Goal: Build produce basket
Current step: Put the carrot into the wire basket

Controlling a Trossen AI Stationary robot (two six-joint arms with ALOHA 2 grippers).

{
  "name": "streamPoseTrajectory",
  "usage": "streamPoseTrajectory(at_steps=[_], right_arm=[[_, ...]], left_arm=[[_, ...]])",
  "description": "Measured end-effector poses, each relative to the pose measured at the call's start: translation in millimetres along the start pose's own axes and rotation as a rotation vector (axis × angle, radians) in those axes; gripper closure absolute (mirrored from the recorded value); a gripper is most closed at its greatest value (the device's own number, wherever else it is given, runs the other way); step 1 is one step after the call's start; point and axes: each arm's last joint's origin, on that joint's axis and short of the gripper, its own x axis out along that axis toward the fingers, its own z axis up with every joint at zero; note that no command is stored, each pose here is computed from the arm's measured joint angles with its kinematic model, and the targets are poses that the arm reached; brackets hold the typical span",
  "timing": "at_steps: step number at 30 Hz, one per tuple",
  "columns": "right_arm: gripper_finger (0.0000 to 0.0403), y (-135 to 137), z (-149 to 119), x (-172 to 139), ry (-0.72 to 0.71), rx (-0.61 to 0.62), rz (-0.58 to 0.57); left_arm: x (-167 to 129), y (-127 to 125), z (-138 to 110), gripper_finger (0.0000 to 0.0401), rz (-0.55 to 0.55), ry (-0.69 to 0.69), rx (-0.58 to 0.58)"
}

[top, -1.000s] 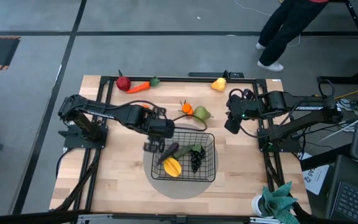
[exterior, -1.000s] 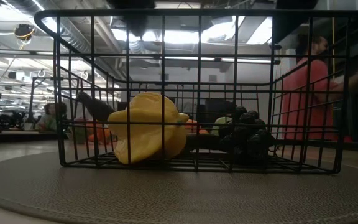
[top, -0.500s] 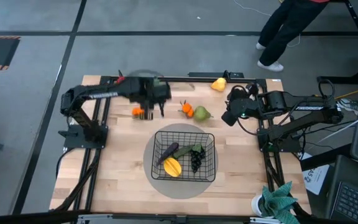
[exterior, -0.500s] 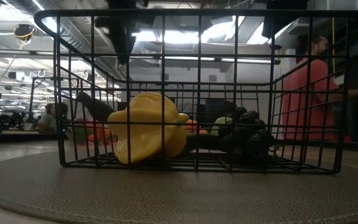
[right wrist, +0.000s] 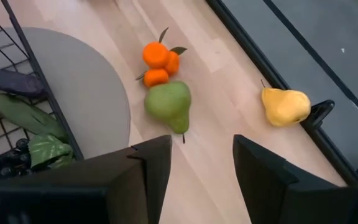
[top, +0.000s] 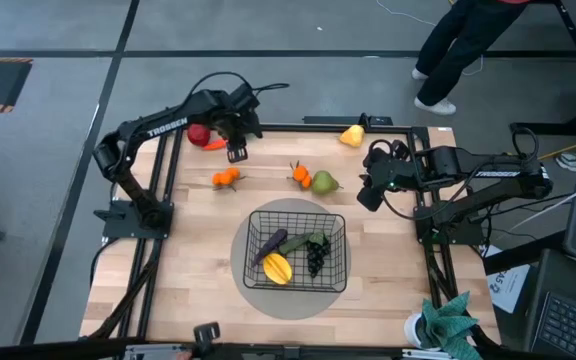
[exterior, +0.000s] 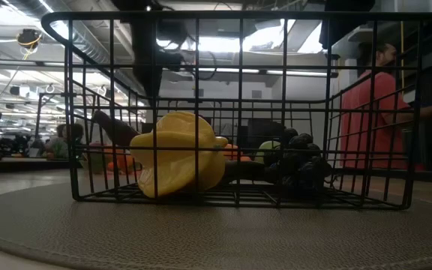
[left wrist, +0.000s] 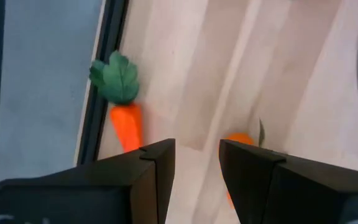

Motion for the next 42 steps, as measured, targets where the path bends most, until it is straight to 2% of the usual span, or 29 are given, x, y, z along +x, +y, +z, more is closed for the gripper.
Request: streamPoseTrajectory(at_steps=[6,11,20,26,36,42], right_arm=[[0.0242,0,0,0,0.000,0.004,0.000],[0.0242,0,0,0,0.001,0.001,0.000],[0.0242,0,0,0,0.001,0.000,0.000],[0.0242,0,0,0,0.001,0.000,0.000],[0.0242,0,0,0,0.001,0.000,0.000],[0.0242,0,0,0,0.001,0.000,0.000]], left_arm=[[28,11,-14,0.0289,0.001,-0.019,-0.045],[42,14,-21,0.0285,-0.155,-0.107,-0.128],[45,40,-34,0.0233,-0.060,-0.079,-0.251],[60,54,-43,0.0197,-0.050,-0.030,-0.303],[129,62,-51,0.0195,-0.024,0.157,-0.255],[154,61,-55,0.0196,-0.028,0.205,-0.221]])
